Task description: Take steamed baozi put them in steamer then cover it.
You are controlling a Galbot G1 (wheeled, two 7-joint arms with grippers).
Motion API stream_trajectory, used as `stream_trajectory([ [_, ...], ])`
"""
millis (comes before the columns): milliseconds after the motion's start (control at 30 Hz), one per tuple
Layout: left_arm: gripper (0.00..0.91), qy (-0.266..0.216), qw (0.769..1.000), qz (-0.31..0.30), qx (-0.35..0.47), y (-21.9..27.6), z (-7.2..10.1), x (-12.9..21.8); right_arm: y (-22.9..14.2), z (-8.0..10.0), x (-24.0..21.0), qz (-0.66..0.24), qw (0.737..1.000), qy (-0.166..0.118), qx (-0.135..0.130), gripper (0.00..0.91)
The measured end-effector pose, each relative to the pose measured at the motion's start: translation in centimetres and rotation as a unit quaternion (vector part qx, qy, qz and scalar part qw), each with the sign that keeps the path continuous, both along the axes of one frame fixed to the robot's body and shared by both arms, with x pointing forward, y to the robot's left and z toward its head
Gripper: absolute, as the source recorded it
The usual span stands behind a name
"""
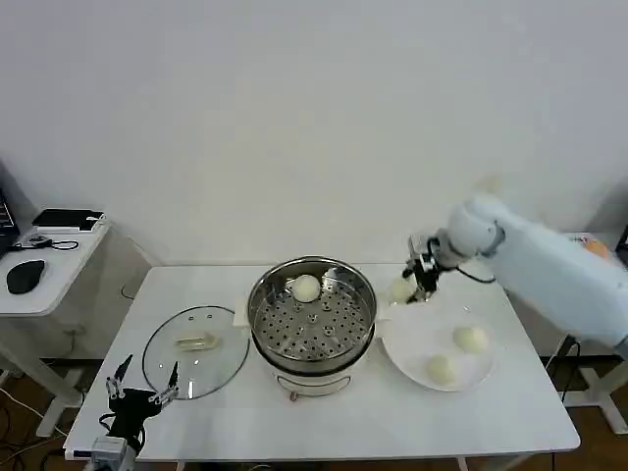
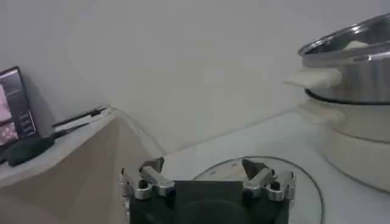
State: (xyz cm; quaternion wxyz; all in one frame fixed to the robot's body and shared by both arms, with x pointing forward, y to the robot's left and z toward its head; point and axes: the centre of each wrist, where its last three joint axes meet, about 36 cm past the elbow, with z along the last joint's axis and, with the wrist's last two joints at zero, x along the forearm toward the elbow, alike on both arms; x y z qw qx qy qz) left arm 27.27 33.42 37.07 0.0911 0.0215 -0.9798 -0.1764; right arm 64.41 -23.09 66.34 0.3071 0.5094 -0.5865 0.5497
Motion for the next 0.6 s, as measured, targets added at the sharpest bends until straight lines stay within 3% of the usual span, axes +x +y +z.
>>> stream_trajectory([
  [100, 0.907, -0.003, 1.000, -0.003, 0.002, 0.0, 0.3, -0.1, 2.1, 1.7, 0.1, 0.014, 1.000, 0.001, 0.007, 0.605],
  [267, 0.907, -0.010, 1.000, -0.002, 0.004, -0.1, 1.0, -0.2, 5.9, 2.6, 0.2, 0.035, 0.999, 0.013, 0.010, 0.605],
  [600, 0.907, -0.025, 1.000, -0.004, 0.000, -0.9, 1.9, -0.6, 13.9, 0.9, 0.7, 0.071, 0.996, 0.044, 0.008, 0.605],
])
